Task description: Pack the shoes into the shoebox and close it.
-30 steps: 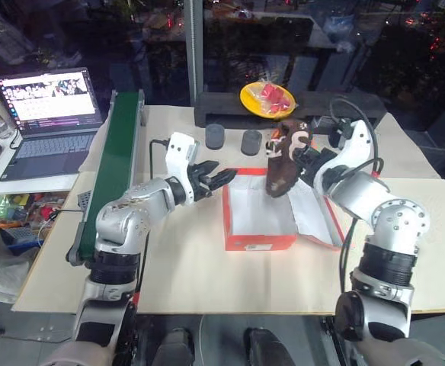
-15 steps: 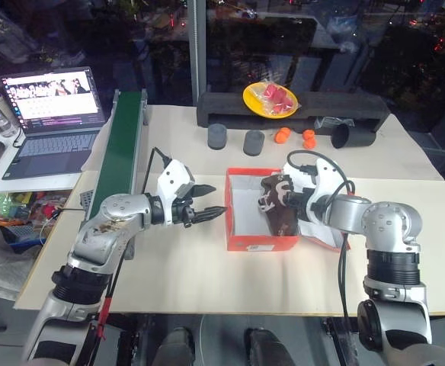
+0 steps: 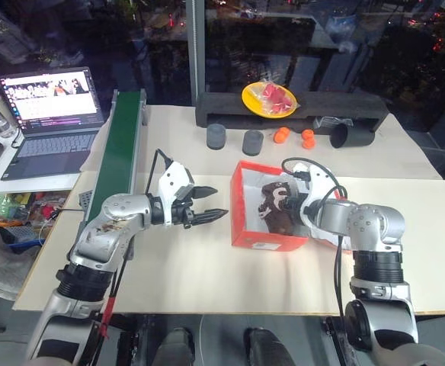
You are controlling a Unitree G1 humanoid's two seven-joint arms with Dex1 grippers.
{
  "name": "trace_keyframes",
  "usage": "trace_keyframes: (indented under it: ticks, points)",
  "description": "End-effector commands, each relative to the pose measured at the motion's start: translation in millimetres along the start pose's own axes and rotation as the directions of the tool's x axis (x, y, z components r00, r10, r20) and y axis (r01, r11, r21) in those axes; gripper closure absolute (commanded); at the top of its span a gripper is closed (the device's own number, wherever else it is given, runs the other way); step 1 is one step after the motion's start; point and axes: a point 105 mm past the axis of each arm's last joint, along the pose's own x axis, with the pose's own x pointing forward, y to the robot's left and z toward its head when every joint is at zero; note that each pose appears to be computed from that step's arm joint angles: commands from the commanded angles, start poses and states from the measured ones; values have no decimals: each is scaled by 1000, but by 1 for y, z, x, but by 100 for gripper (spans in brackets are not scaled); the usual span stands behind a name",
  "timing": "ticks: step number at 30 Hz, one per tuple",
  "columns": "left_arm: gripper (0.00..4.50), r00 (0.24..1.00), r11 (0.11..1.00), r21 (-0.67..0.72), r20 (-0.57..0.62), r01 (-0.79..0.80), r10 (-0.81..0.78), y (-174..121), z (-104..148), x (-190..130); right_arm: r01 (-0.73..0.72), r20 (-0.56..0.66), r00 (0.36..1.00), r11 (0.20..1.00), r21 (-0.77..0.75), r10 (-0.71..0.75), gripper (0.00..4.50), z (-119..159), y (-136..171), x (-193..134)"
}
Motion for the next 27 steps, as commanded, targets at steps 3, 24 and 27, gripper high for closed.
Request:
trace_keyframes:
  ticks: [3,24,27]
  points:
    - [131,999,998,57,41,-12,9,5,15,2,1,130,991,999,-36,3,118,38,9,-16]
    - [30,410,391,-242,-34,-888,911,138,6,-83,-495,95,589,451,-743,803,65,16,128,-131]
    - [0,360,336,-179,-120,-925,925,139,-15,-96,-521,-17,613,388,-760,790,1,-15,121,-120]
